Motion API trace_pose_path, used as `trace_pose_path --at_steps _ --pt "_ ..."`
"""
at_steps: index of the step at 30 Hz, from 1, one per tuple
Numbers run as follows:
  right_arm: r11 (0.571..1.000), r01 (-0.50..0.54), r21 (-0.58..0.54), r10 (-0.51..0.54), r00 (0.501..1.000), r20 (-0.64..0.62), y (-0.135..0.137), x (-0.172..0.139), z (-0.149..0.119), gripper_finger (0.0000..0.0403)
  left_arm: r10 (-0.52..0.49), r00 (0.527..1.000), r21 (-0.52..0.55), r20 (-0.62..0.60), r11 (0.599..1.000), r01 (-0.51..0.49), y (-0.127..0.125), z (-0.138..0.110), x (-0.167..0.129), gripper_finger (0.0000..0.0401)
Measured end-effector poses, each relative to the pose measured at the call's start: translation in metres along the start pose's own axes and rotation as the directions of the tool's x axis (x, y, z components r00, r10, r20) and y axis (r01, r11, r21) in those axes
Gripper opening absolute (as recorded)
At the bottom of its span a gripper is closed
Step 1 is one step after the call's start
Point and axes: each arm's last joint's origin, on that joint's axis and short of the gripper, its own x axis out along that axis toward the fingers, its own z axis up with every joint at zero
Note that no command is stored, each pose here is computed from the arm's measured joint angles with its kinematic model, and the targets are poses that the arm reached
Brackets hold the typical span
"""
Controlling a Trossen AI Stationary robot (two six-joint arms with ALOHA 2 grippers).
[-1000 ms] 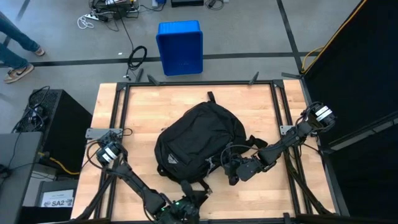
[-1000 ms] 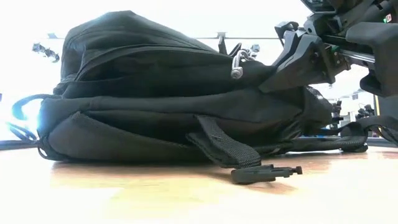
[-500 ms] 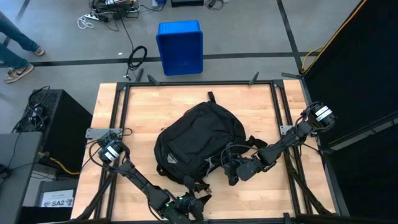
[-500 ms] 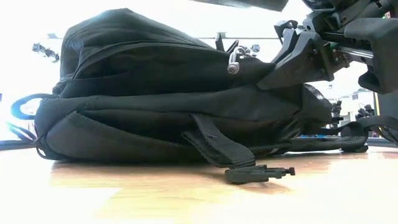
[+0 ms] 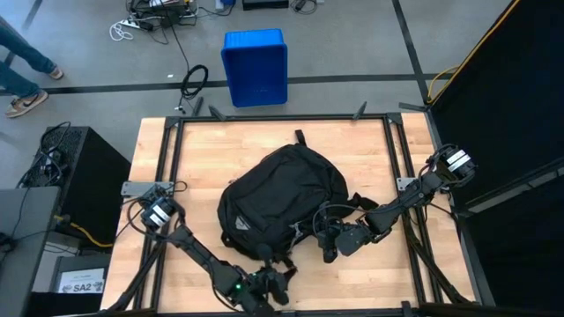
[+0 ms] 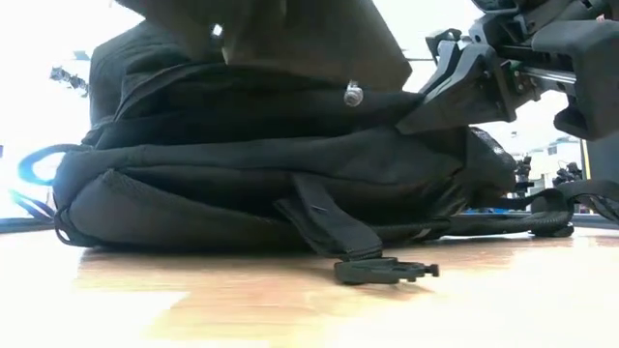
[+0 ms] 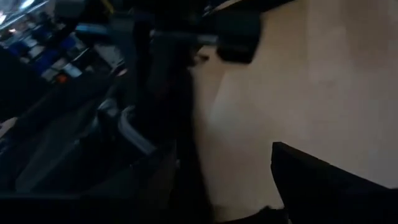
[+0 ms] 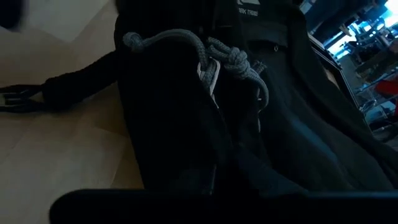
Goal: Unpack backpack
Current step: Close the black backpack
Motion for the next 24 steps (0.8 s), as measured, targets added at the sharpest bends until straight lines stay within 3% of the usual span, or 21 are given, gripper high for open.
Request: trace_pose_path --at_steps 24 --pt "0.996 -0.072 0.06 0.068 0.996 0.059 0.001 0.0 0.005 0.0 0.219 0.975 0.134 0.024 0.966 -0.22 0.014 -0.002 0.013 0.0227"
